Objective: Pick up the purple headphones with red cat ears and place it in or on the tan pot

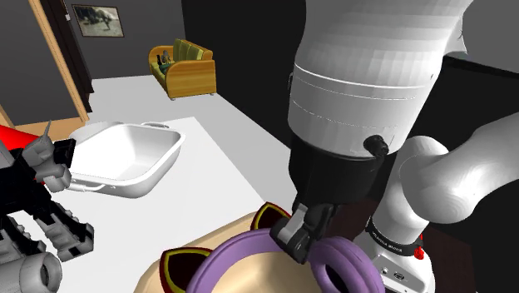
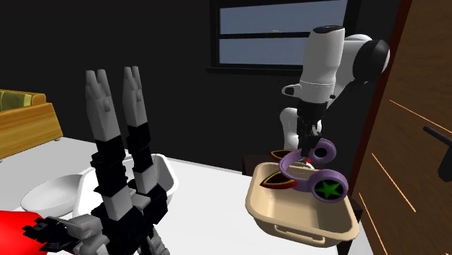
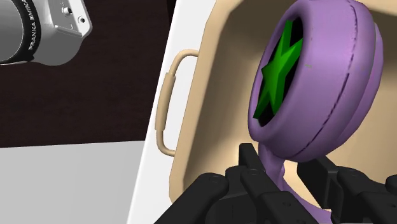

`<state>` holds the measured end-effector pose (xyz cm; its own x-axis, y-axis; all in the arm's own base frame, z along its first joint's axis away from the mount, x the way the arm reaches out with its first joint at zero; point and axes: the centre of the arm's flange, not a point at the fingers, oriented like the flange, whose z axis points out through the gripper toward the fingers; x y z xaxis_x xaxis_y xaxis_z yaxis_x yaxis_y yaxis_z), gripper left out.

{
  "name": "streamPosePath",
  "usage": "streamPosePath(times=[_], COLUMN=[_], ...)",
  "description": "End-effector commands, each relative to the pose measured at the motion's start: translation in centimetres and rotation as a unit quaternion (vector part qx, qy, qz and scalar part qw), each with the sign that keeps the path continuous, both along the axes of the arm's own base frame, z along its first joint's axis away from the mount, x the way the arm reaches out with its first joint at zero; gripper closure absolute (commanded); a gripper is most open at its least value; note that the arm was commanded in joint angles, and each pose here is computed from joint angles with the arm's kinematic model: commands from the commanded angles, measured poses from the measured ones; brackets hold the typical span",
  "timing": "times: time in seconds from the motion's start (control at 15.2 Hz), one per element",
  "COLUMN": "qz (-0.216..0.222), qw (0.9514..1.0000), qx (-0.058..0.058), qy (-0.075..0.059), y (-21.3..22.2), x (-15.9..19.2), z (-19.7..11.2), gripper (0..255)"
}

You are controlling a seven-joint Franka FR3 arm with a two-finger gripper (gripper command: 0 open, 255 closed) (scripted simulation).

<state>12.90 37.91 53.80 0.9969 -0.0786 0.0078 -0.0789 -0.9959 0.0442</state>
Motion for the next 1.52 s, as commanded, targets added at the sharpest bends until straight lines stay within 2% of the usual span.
streamPosePath(times=[0.0,0.53,1.06,1.12,1.45], qz=[0.0,0.0,0.0,0.0,0.0], qw=[1.0,1.0,1.0,1.0,1.0], qx=[0.001,0.001,0.001,0.001,0.001], qy=[-0.001,-0.001,-0.001,-0.001,-0.001], y=[-0.1,-0.1,-0.1,-0.1,-0.1], x=[-0.1,-0.1,-0.1,-0.1,-0.1], z=[-1.0,-5.0,-5.0,-5.0,-5.0], gripper=[255,255,255,0,0])
